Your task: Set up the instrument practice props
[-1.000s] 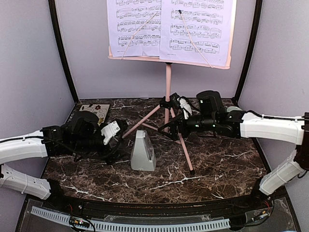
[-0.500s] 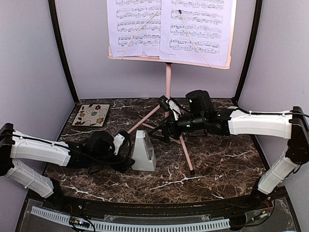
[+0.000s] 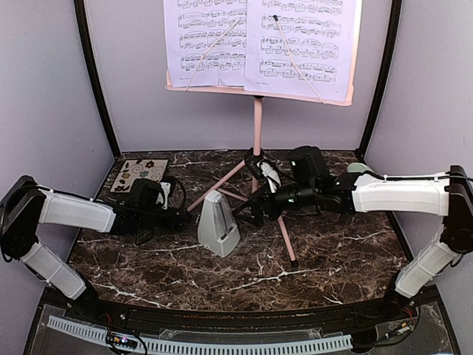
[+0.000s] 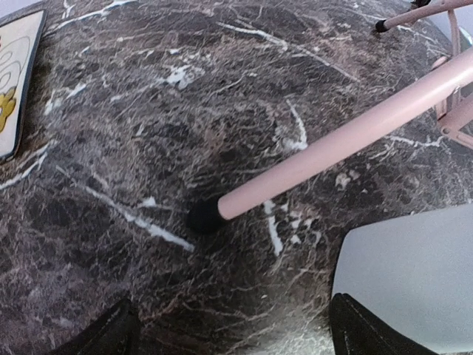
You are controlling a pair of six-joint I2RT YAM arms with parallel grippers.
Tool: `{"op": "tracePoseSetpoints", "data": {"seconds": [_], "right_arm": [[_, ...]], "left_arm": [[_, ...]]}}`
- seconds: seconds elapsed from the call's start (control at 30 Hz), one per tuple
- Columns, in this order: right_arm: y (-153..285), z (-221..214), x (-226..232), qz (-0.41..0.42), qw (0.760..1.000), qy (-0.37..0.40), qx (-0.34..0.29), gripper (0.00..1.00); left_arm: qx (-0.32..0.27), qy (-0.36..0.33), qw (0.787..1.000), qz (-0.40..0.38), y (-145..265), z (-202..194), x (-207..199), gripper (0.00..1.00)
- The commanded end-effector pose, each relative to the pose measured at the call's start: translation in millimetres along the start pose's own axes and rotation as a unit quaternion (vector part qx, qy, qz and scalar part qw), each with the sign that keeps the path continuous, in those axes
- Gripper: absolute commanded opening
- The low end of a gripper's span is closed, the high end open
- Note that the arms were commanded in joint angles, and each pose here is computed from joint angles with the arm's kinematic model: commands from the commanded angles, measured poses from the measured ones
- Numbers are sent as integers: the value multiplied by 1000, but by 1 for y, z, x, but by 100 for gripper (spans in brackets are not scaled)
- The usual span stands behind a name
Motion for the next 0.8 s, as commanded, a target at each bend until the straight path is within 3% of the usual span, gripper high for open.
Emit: {"op": "tracePoseSetpoints", "data": {"seconds": [0.0,0.1,0.47,0.77], "right_arm": [[-7,2,-2,-20,1000,10,-2,99],[-23,-3,-5,-30,999,16,17,97],[-67,-27,-14,-27,998,23,42,100],[-84,-30,15,23,998,30,40,96]], "left_arm": [[-33,-16,997,-71,15,26,-23,93],[-53,-4,994,-93,35,25,-23,99],[-58,20,992,-107,83,8,-11,99],[-40,45,991,-116,92,-3,-8,90]]}}
Point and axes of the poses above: each gripper's point midway between its finger pads, its own y axis back along the fingers, its own x axis along the line the jaws close on, z = x × y, the point moved 6 cm from there along y, back along the fingers, and after that the axes turned 12 degrees about y, right-handed, at the moved point
